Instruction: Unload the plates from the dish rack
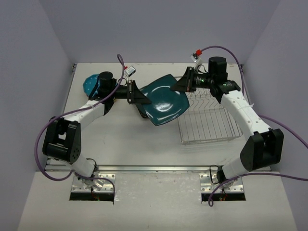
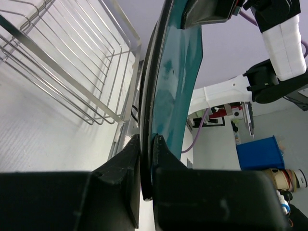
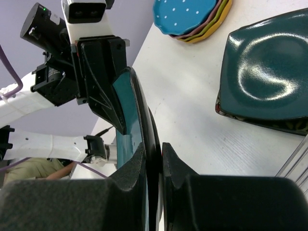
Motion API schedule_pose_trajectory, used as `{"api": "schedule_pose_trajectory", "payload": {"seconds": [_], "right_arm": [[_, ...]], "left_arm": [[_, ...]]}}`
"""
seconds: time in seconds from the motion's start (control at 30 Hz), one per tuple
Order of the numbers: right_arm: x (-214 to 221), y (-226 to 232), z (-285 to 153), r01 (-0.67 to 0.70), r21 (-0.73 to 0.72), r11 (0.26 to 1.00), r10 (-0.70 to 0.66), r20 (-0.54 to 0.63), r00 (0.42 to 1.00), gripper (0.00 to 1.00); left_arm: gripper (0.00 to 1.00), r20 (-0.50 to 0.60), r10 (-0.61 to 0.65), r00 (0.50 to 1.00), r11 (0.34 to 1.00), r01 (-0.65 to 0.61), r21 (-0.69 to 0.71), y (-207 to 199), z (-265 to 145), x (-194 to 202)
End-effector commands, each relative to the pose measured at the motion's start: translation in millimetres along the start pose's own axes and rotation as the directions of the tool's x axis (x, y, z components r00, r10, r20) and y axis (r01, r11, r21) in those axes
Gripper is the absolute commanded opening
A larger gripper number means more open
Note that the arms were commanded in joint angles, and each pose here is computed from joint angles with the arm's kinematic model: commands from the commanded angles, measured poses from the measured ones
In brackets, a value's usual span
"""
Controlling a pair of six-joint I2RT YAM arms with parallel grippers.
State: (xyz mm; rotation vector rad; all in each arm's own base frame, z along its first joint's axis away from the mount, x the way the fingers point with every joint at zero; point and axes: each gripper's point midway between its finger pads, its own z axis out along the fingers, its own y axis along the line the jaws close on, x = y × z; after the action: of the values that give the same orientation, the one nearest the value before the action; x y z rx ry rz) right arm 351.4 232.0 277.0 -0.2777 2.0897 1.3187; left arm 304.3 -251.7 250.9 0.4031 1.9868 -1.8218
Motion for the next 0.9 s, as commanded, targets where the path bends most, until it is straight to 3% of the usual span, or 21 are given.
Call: {"api": "schedule_pose_trajectory", "payload": {"seconds": [0.0,0.1,0.2,0.3,0.47,0.67,0.73,0.87], "right_arm": [[-18.0,28.8,-4.1,0.059,-0.079,0.995,-0.055,0.05,0.997,0.07],[-15.8,25.5,-3.8,0.048,-0.066,0.997,-0.045,0.045,0.998,0.27],[-16.5,19.6,-4.7,0.044,-0.021,0.999,-0.043,0.049,0.998,0.65],[-22.4,9.9,-8.5,0.058,0.058,0.997,-0.062,0.076,0.995,0.82],[-27.1,3.6,-14.2,0.061,0.106,0.993,-0.072,0.104,0.992,0.85],[-39.1,4.9,-22.1,0.077,0.134,0.988,-0.095,0.133,0.987,0.93],[-41.4,3.5,-24.3,0.08,0.147,0.986,-0.1,0.138,0.985,0.99],[-49.0,1.8,-31.9,0.095,0.176,0.98,-0.124,0.158,0.98,0.99]], "left_arm": [[0.0,-0.029,0.127,0.991,0.99,-0.125,0.06,-23.2,-8.3,-2.4],[0.0,0.015,0.118,0.993,0.993,-0.119,0.028,-18.2,-20.1,-14.0],[0.0,0.056,0.097,0.994,0.995,-0.097,-0.001,-11.3,-33.1,-26.1],[0.0,0.106,0.066,0.992,0.997,-0.062,-0.039,2.5,-59.5,-43.3],[0.0,0.151,0.087,0.985,0.99,-0.069,-0.125,36.2,-90.2,-61.8],[0.0,0.189,0.034,0.981,0.954,0.024,-0.299,90.2,-112.5,-92.9],[0.0,0.182,0.016,0.983,0.941,0.047,-0.335,110.2,-113.7,-98.1],[0.0,0.137,0.018,0.99,0.908,0.041,-0.417,139.6,-117.3,-106.7]]}}
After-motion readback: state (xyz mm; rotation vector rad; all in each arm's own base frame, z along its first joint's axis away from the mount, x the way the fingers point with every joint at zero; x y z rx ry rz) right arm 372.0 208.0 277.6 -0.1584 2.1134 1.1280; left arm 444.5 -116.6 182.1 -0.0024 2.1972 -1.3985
